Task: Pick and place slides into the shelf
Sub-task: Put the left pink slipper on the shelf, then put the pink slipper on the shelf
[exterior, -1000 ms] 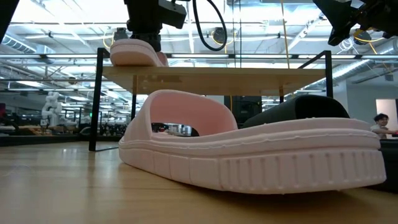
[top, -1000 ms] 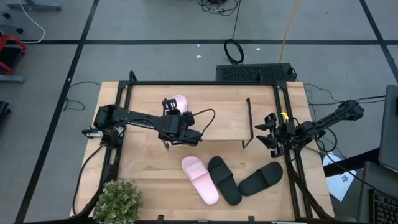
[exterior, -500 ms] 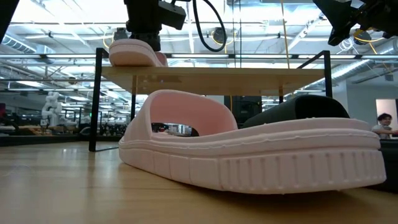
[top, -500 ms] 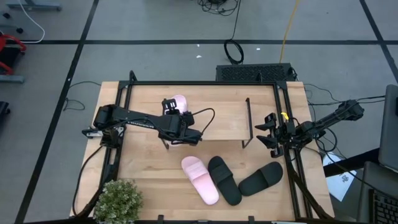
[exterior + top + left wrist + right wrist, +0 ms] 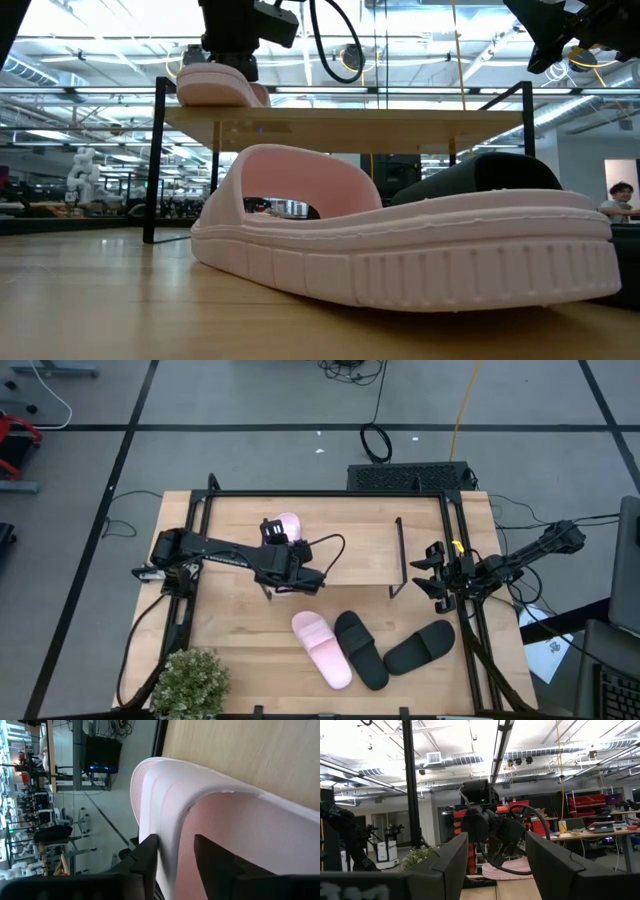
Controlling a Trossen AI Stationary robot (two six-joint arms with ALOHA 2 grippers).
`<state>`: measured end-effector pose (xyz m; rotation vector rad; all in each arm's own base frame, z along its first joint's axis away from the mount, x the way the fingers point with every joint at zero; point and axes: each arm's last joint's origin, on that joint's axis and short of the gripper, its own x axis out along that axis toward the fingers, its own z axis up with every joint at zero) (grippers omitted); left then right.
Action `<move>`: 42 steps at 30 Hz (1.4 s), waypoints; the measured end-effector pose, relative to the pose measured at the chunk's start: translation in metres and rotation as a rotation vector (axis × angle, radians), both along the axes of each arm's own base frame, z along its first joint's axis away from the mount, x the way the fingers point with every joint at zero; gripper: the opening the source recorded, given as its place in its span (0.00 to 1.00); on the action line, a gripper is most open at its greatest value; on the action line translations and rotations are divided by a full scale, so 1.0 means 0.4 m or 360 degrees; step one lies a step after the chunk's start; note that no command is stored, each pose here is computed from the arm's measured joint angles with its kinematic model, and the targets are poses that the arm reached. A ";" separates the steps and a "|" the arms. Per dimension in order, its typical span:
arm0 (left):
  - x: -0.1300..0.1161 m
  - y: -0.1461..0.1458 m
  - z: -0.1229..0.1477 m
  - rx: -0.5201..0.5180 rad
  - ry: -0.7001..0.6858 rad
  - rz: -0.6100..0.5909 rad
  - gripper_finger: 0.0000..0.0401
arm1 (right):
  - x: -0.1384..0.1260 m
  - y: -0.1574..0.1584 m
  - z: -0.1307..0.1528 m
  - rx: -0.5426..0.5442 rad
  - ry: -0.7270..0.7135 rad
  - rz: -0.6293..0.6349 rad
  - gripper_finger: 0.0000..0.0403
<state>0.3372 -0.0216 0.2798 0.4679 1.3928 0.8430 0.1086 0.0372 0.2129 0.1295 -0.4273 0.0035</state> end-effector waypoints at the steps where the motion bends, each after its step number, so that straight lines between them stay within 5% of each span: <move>1: 0.000 -0.002 0.000 0.0000 0.0000 -0.0003 0.33 | 0.000 0.000 0.000 0.0000 0.0000 0.0000 0.47; 19: -0.032 -0.059 0.049 -0.0139 -0.0136 -0.0055 0.35 | 0.000 0.000 0.000 0.0001 0.0000 -0.0002 0.47; 24: -0.049 -0.103 0.120 -0.0236 -0.0291 -0.0162 0.35 | 0.000 0.001 0.000 -0.0010 0.0000 0.0012 0.47; 31: -0.109 -0.181 0.258 -0.0345 -0.0634 -0.0371 0.35 | -0.003 0.019 0.010 -0.0161 -0.0136 0.0381 0.47; 42: -0.202 -0.241 0.370 -0.0431 -0.0969 -0.0553 0.35 | 0.126 0.097 0.034 -0.0342 0.0303 0.0515 0.47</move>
